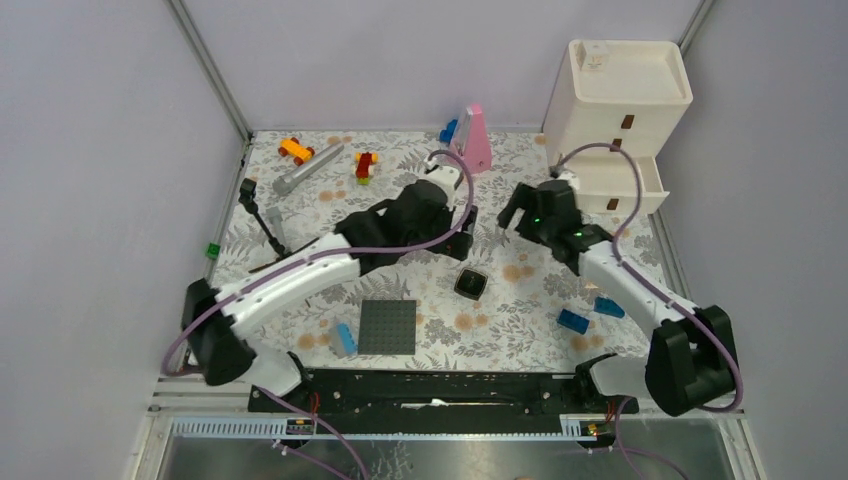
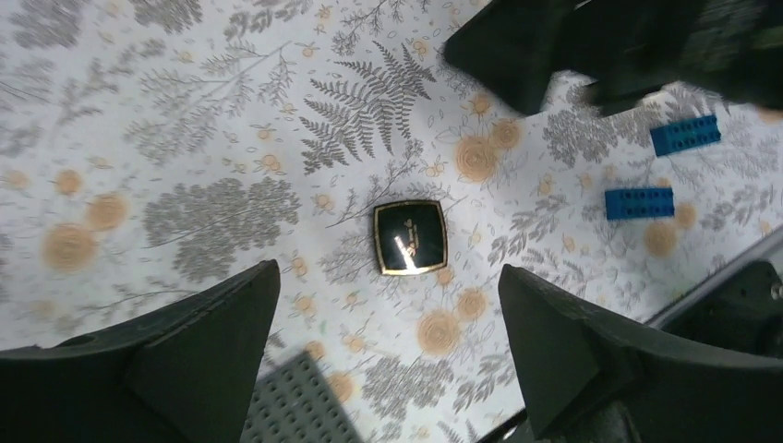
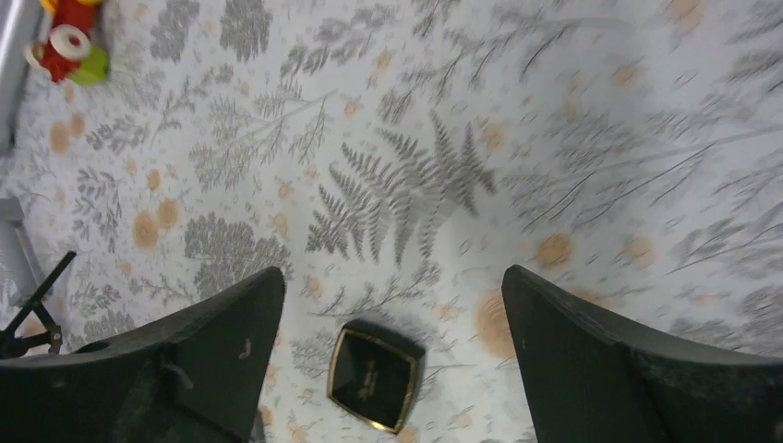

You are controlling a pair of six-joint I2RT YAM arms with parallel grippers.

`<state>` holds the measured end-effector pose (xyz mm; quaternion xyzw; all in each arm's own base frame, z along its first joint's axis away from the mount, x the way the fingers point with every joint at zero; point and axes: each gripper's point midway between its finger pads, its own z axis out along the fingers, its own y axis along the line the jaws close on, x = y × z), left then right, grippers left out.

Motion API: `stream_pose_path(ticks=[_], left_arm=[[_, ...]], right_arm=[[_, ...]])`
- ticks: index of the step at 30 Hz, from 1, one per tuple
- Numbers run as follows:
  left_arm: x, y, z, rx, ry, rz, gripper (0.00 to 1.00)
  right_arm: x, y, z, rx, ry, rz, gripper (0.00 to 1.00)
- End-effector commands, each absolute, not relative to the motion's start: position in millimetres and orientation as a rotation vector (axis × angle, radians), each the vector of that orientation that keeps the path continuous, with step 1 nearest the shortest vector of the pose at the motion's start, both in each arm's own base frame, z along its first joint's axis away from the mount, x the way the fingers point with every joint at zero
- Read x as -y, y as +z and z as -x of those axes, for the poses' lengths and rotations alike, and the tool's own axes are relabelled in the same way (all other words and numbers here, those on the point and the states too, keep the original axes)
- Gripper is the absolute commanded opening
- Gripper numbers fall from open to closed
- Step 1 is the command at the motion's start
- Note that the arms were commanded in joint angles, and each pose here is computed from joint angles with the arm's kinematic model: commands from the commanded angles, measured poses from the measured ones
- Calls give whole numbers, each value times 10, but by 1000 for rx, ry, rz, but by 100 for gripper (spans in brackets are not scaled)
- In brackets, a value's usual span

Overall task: Organize the makeup
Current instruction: Pick up the makeup from the center of the board.

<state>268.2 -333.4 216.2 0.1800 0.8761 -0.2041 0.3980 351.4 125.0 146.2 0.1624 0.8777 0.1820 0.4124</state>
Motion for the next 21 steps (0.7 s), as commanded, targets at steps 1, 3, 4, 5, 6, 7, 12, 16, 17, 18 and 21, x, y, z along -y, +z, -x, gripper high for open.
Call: stream_pose_path(ticks=[1, 3, 4, 5, 6, 7, 12, 16, 17, 18, 21], left_arm=[[2926, 2573, -2447, -2127, -428, -646, 99], [2691, 2587, -2441, -2093, -348, -638, 99], [2581, 2604, -2454, -2066, -312, -624, 99], [2513, 2657, -2467, -2030, -303, -595, 99], [2449, 2690, -2470, -2006, -297, -565, 99], [2408, 2733, -2458, -1985, -311, -536, 99], [2270, 2778, -2458, -1929, -351, -422, 99], [2149, 2675, -2501, -1939, -315, -348, 99], [2120, 2657, -2508, -1941, -309, -334, 99], [2094, 2661, -2515, -1939, -303, -320, 99], [2028, 2699, -2533, -1929, -306, -278, 99]], right_arm=[[-1573, 1371, -3456, -2189, 278, -493, 99], [-1731, 1244, -3372, -2220, 215, -485, 100], [-1753, 1192, -3341, -2228, 181, -505, 100], [-1781, 1135, -3305, -2239, 159, -524, 100], [-1811, 1068, -3277, -2255, 146, -541, 99], [-1847, 1012, -3247, -2270, 138, -556, 100], [-2083, 785, -3153, -2352, 29, -542, 99], [-2118, 723, -3091, -2374, -143, -602, 100], [-2127, 699, -3081, -2375, -170, -617, 100], [-2151, 667, -3066, -2379, -182, -632, 100], [-2202, 546, -2996, -2388, -199, -664, 100]])
